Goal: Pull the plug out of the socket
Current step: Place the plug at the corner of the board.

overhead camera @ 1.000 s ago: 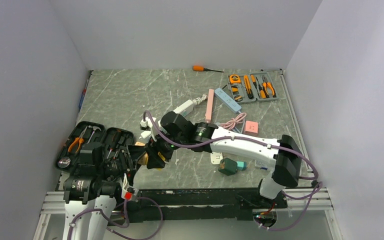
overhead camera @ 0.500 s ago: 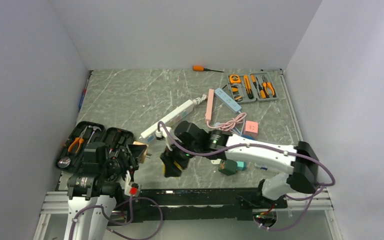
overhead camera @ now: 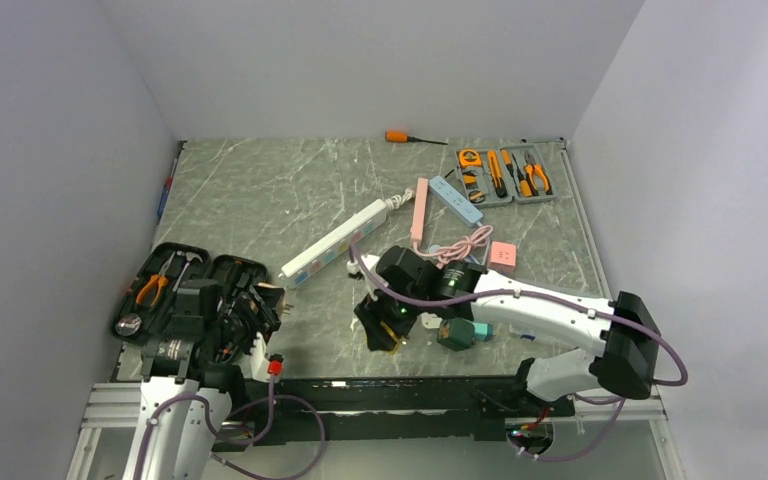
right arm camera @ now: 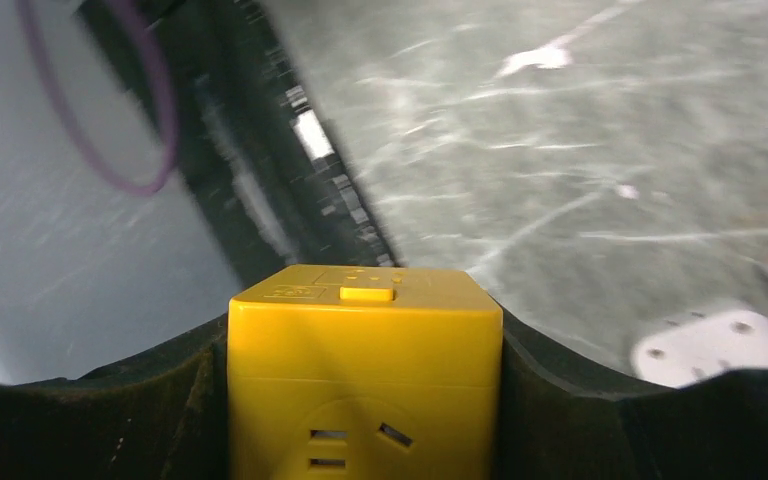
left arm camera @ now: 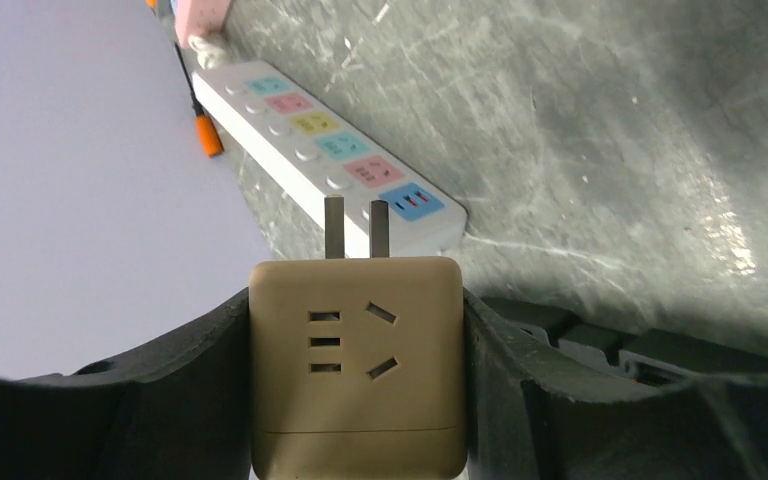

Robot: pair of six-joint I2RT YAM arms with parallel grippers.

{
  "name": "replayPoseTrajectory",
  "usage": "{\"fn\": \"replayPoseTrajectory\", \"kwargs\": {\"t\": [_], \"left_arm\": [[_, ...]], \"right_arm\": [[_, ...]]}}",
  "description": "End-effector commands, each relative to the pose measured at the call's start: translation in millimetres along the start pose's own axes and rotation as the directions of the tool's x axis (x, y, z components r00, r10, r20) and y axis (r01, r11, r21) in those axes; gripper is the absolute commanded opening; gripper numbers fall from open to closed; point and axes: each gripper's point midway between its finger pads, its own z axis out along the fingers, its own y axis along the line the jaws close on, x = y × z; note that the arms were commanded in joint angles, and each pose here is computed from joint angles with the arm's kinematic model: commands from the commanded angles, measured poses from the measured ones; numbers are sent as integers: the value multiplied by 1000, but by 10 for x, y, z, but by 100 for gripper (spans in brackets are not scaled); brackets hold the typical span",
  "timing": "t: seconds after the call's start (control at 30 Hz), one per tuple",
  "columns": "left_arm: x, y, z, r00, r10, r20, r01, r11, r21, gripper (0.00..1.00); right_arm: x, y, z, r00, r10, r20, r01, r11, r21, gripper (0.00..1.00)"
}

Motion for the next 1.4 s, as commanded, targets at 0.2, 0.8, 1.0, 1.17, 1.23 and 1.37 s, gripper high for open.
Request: {"fn": "replayPoseTrajectory", "kwargs": {"t": [0.2, 0.8, 1.0, 1.17, 1.23, 1.37], "left_arm": [[-163, 867, 161, 980, -192, 48, 195, 979, -59, 0], [-571, 744, 608, 885, -466, 12, 462, 880, 111, 0], [-711, 591, 765, 894, -448, 14, 436, 877, 202, 0], [-916, 386, 920, 891, -453, 27, 428, 859, 281, 0], [-1003, 301, 959, 889, -458, 24, 427, 845, 322, 0], [-1171, 127, 1020, 880, -476, -7, 435, 799, 414, 0]], "right_arm": [[-442, -1106, 408, 926, 225, 304, -329, 876, 354, 3], [-241, -1868, 842, 856, 341, 388, -509, 686, 520, 74], [-574, -1679, 514, 837, 305, 455, -514, 725, 459, 100], [-922, -1480, -139, 783, 256, 567, -543, 727, 421, 100], [-1030, -1411, -483, 740, 238, 629, -568, 722, 395, 100], [-1047, -1333, -1072, 660, 212, 721, -623, 691, 367, 98]]}}
